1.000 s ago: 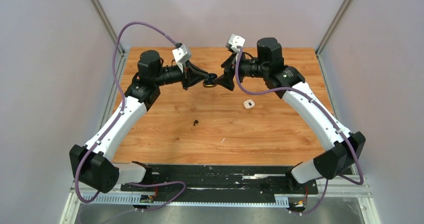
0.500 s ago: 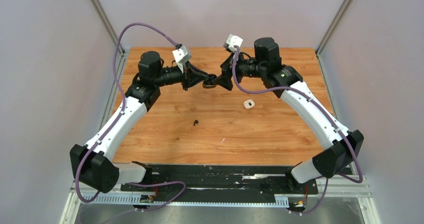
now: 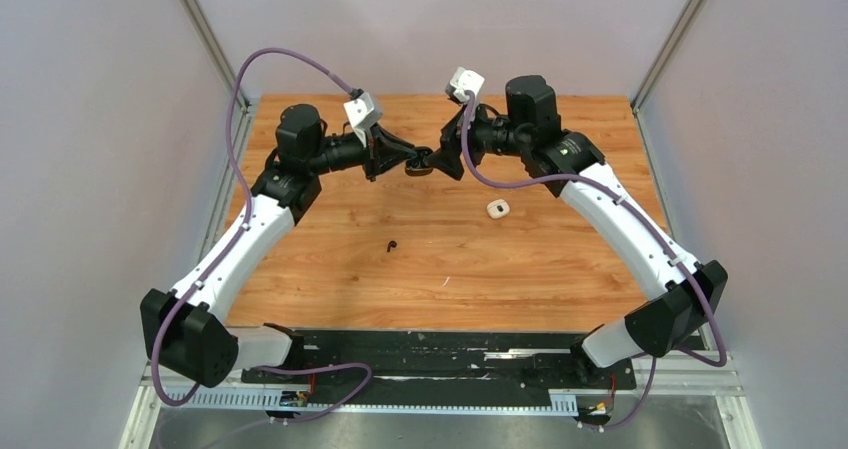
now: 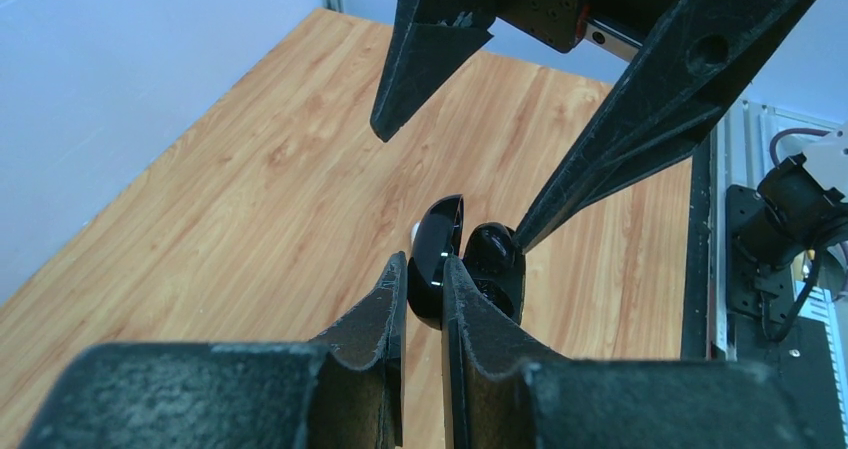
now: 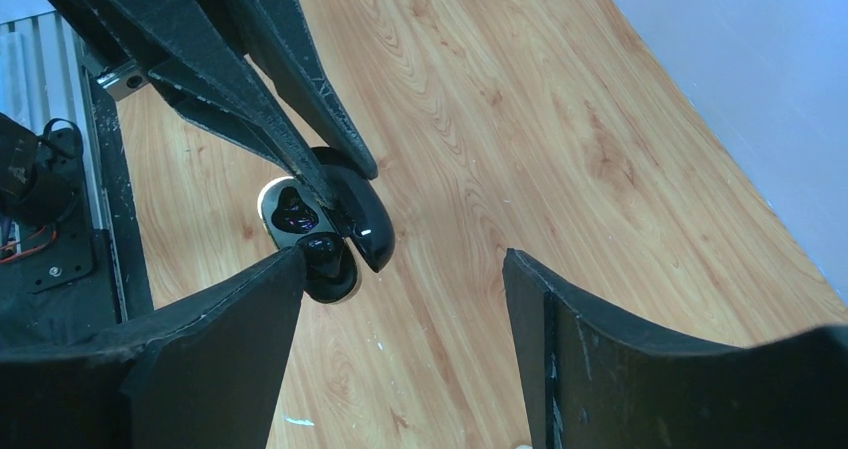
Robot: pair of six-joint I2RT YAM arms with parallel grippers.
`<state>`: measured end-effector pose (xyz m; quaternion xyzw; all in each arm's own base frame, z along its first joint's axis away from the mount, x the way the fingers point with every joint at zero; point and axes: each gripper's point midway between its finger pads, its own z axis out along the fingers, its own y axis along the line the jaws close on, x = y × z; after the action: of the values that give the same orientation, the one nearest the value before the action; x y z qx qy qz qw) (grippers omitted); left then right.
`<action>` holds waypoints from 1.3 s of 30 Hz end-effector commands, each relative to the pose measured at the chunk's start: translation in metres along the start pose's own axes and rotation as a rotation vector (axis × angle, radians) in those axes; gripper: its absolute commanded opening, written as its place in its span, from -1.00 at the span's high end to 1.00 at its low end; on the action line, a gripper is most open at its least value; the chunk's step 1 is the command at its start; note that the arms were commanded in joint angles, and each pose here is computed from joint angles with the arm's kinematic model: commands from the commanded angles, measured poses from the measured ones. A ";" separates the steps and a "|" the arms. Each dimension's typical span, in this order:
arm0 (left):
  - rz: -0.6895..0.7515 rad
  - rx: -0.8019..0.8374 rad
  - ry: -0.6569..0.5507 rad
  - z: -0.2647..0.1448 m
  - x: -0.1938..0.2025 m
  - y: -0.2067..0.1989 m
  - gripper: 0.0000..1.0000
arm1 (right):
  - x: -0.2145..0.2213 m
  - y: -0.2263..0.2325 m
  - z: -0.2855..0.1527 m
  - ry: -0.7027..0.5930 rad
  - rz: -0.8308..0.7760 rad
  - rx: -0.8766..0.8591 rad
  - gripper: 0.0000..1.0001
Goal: Insert the wireless bluetooth earbuds into the charging case
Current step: Adjust the earbud with the charging case.
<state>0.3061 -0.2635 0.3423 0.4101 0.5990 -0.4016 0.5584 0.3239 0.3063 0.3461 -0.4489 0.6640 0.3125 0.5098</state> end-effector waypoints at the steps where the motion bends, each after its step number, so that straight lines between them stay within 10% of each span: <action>1: 0.140 0.046 -0.089 -0.008 -0.032 -0.019 1.00 | -0.012 -0.009 -0.002 -0.014 0.001 0.064 -0.47; 23: 0.692 -0.027 -0.163 -0.039 -0.031 -0.030 1.00 | -0.043 0.033 -0.055 -0.119 0.071 -0.122 -0.57; 39: 0.705 -0.001 -0.122 -0.033 -0.022 -0.026 1.00 | -0.035 0.023 0.003 -0.102 0.190 -0.144 -0.67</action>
<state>0.2716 -0.2397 0.3540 0.5599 0.4043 -0.2165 0.6901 0.3008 0.3154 0.3488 -0.4161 0.6732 0.4176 0.4464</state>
